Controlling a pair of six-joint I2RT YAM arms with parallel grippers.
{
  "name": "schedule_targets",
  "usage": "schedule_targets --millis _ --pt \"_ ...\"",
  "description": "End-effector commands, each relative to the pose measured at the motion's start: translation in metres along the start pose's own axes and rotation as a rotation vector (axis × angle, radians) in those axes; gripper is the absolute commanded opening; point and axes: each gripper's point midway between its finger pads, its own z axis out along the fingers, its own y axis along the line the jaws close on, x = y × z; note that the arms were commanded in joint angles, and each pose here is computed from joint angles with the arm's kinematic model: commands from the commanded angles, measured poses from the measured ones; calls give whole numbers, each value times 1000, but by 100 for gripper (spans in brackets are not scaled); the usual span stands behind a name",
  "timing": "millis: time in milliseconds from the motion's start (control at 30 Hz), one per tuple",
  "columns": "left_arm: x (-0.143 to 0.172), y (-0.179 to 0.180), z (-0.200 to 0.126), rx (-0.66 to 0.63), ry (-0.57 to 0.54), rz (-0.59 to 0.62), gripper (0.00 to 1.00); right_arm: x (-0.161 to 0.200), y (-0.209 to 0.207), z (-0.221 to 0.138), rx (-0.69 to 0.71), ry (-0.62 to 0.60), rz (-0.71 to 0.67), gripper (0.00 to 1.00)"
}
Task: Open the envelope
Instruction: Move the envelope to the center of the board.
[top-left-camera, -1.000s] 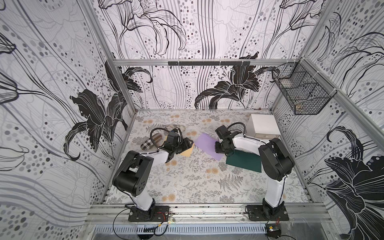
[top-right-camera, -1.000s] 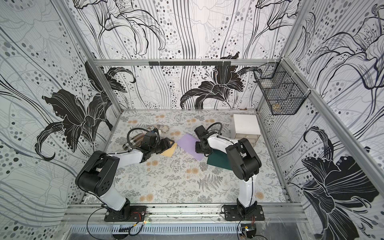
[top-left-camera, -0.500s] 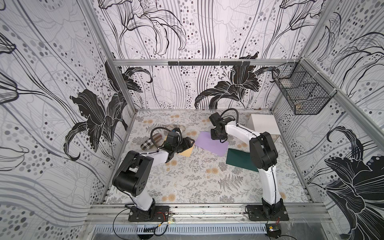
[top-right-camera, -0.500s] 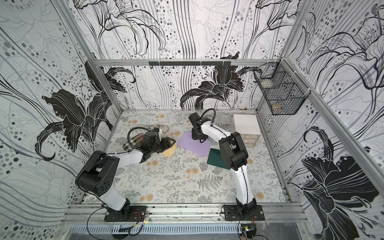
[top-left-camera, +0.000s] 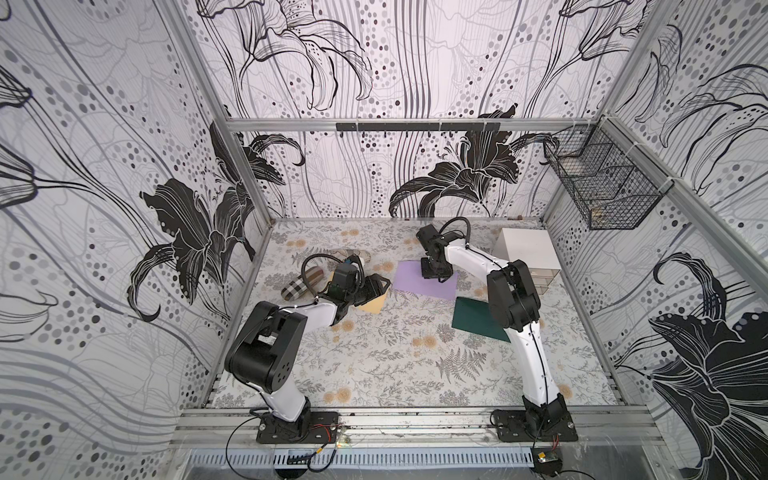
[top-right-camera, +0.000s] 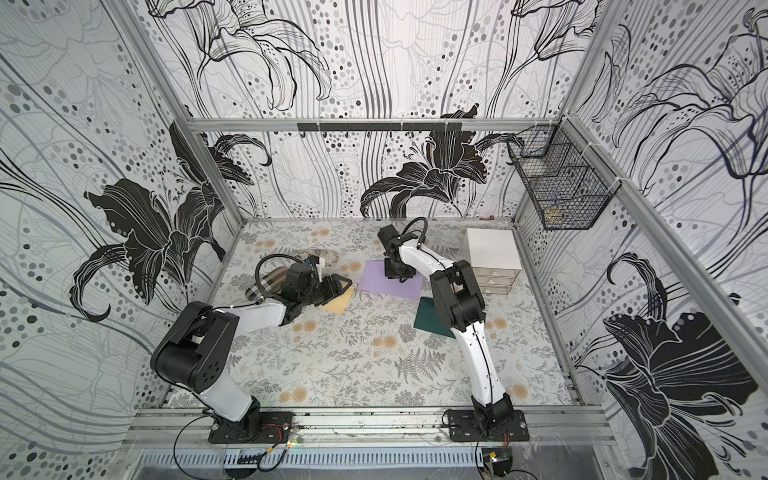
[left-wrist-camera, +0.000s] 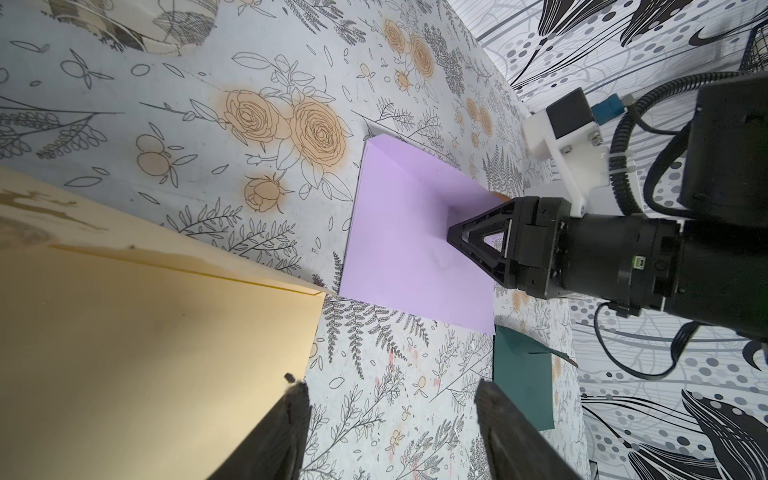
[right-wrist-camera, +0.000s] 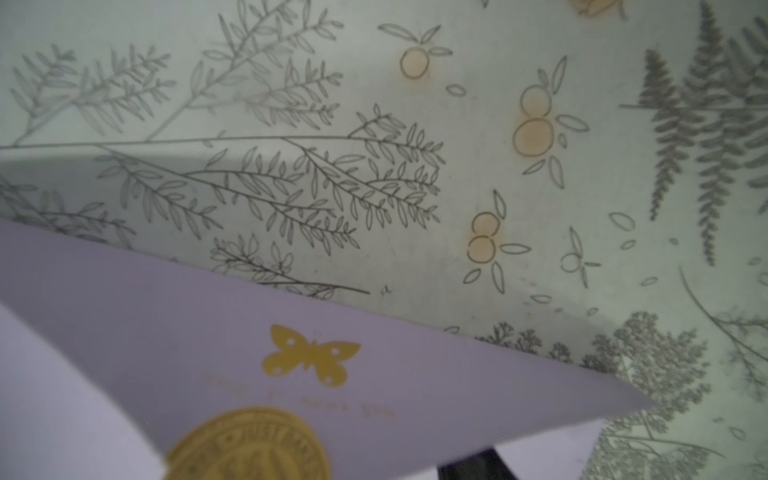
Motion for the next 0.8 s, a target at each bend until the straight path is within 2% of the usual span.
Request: schedule_targets --millis 0,200,367,433,600,767 --pt "-4 -7 -1 37 -19 17 67 -5 11 -28 -98 -50 3 52" --pt "-3 -8 0 45 -13 13 67 -10 29 -80 -285 -166 45 58" --pt "-2 -7 2 53 -5 5 67 5 63 -97 -475 -221 124 56" --pt "-2 -8 2 55 -4 5 67 12 79 -93 -482 -211 103 55" --pt "-1 -7 2 54 -7 4 67 21 93 -66 -352 -163 34 53" --pt "-3 -8 1 52 -10 8 67 22 107 -49 -367 -142 28 53"
